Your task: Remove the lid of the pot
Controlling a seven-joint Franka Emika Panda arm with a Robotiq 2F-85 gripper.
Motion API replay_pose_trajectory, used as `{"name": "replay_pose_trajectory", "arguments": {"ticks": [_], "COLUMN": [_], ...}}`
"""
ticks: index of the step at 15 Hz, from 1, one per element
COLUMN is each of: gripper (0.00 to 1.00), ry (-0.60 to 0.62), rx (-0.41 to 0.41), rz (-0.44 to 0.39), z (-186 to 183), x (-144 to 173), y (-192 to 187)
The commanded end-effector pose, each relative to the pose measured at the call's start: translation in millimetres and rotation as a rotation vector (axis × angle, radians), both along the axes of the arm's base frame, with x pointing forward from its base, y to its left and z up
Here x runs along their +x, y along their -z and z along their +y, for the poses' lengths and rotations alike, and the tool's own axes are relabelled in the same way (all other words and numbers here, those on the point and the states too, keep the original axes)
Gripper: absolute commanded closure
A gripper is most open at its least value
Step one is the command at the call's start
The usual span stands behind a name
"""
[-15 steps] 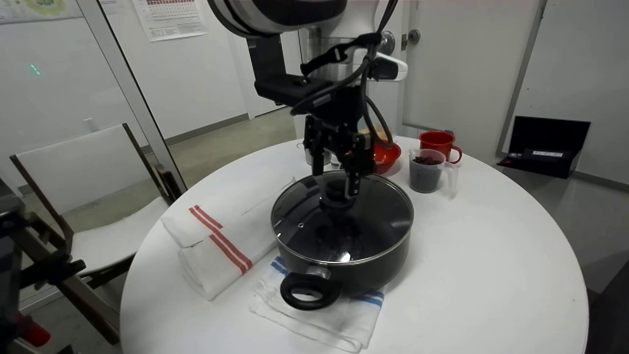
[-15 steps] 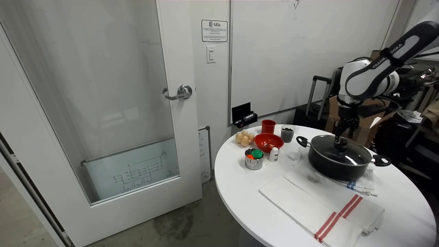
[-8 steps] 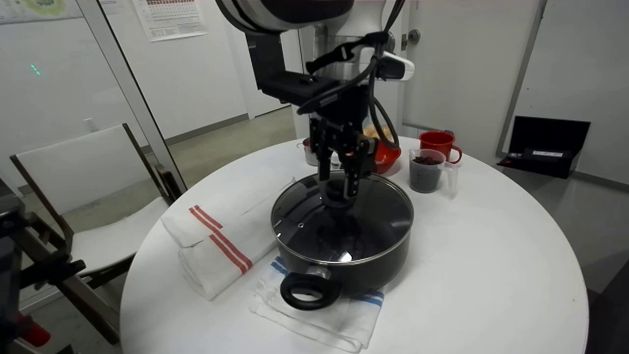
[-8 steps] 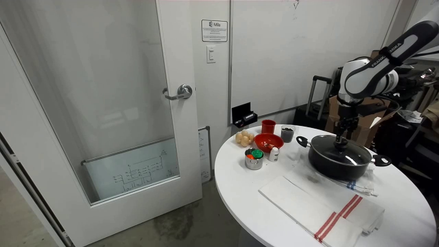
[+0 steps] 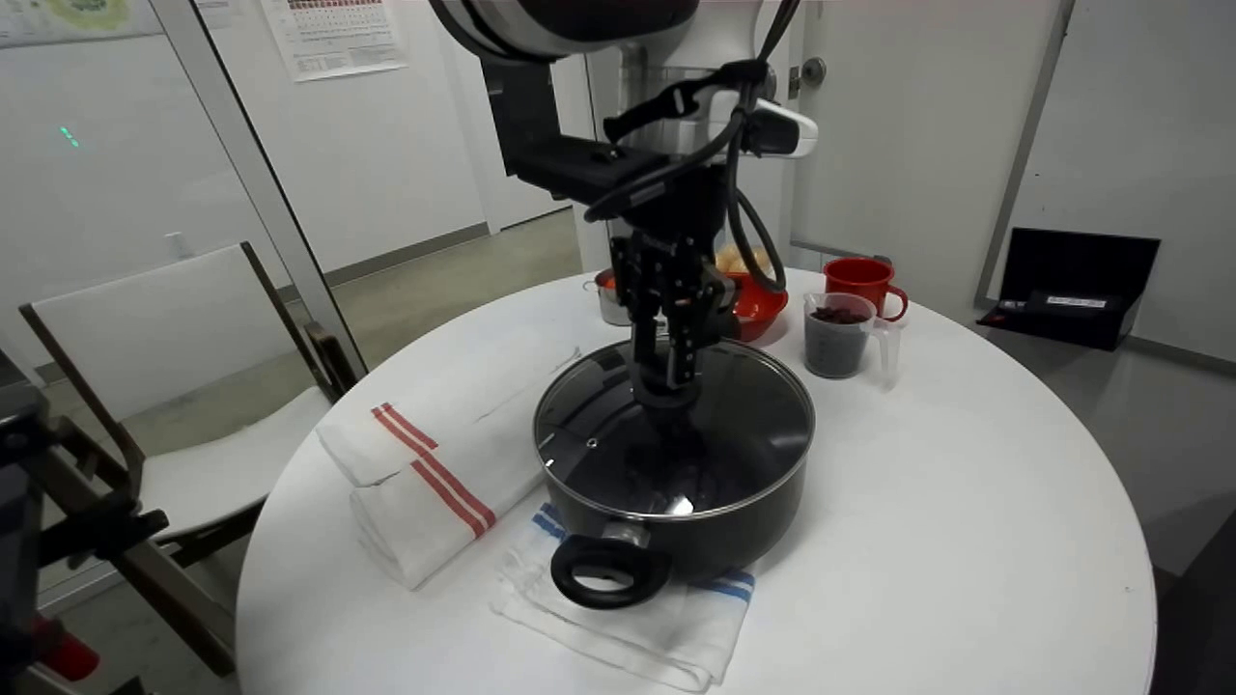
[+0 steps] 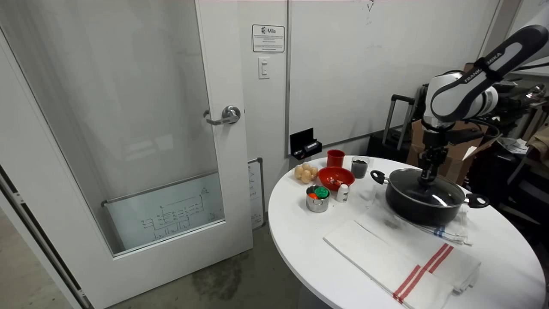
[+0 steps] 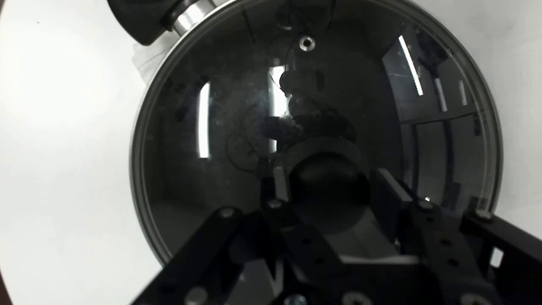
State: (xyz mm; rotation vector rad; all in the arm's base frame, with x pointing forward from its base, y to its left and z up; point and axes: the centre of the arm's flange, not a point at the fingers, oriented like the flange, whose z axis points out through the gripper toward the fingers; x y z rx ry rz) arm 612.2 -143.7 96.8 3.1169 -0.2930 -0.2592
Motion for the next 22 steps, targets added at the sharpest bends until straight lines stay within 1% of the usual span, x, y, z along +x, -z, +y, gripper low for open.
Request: {"name": "replay_pose_trajectory", "arguments": {"ticks": [1, 9, 15, 17, 19, 22], "gripper": [0.76, 0.76, 0.76, 0.76, 0.76, 0.76], "ry": [0.001, -0.002, -0.034, -0.061, -0.103, -0.182], "rx": [0.019, 0.01, 0.024, 0.03, 0.026, 0.016], "rz": [-0.002, -0.041, -0.063, -0.064, -0.069, -0.073], "z": [-2.3, 5.5, 24.0, 39.1, 61.8, 104.9], "x": [3.6, -5.5, -16.5, -20.7, -23.4, -23.9], "y": [-5.4, -53.0, -82.9, -92.0, -101.7, -113.2]}}
